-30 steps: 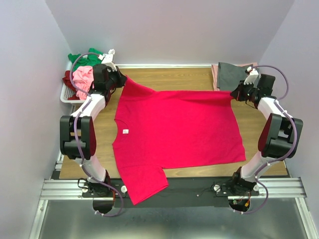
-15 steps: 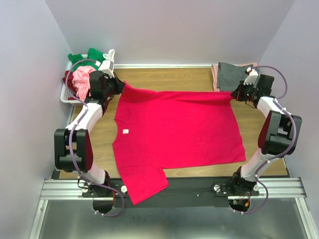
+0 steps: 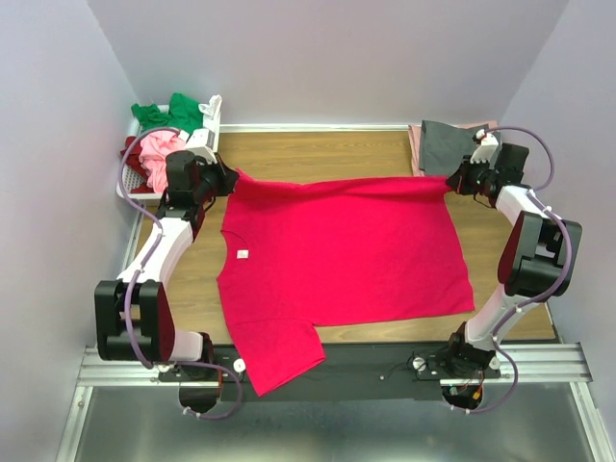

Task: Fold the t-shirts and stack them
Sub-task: Fold the tshirt

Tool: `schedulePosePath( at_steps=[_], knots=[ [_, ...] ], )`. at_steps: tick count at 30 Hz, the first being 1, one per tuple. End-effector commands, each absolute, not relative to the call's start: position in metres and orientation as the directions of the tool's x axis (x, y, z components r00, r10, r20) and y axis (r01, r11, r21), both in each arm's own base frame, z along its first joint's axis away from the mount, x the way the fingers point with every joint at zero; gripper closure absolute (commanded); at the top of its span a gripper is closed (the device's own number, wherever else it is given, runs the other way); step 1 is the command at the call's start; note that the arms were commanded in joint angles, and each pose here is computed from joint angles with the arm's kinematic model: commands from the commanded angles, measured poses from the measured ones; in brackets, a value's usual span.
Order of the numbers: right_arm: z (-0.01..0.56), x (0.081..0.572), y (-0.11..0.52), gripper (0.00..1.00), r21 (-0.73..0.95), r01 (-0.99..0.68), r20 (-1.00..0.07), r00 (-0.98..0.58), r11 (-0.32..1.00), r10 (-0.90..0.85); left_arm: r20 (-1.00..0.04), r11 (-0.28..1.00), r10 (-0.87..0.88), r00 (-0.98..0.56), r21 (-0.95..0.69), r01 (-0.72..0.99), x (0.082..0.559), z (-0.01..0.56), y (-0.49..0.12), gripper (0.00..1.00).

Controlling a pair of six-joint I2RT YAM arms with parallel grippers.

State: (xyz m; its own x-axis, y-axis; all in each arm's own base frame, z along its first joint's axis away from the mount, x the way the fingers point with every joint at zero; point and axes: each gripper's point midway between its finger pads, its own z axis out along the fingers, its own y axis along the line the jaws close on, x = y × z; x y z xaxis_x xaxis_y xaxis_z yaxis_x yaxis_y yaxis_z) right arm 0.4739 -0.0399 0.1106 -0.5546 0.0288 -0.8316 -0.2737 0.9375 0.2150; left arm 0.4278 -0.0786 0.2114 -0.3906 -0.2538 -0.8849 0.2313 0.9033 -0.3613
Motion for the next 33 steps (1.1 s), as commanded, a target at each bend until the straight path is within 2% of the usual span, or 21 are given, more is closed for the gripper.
schedulePosePath(
  at_steps=[1,14,33],
  knots=[
    [0.114,0.484,-0.050,1.00,0.189,-0.252,-0.846,-0.533,0.949,0.027,-0.878,0.896,-0.259,-0.402,-0.374,0.239,0.415,0.213,-0.079,1.00],
    [0.113,0.482,-0.049,1.00,0.191,-0.258,-0.845,-0.534,0.947,0.025,-0.920,0.915,-0.253,-0.299,-0.328,0.234,0.388,0.259,-0.070,1.00],
    [0.124,0.476,-0.047,1.00,0.189,-0.280,-0.860,-0.510,0.941,0.021,-0.887,0.923,-0.232,-0.400,-0.331,0.198,0.387,0.221,-0.068,1.00]
  ],
)
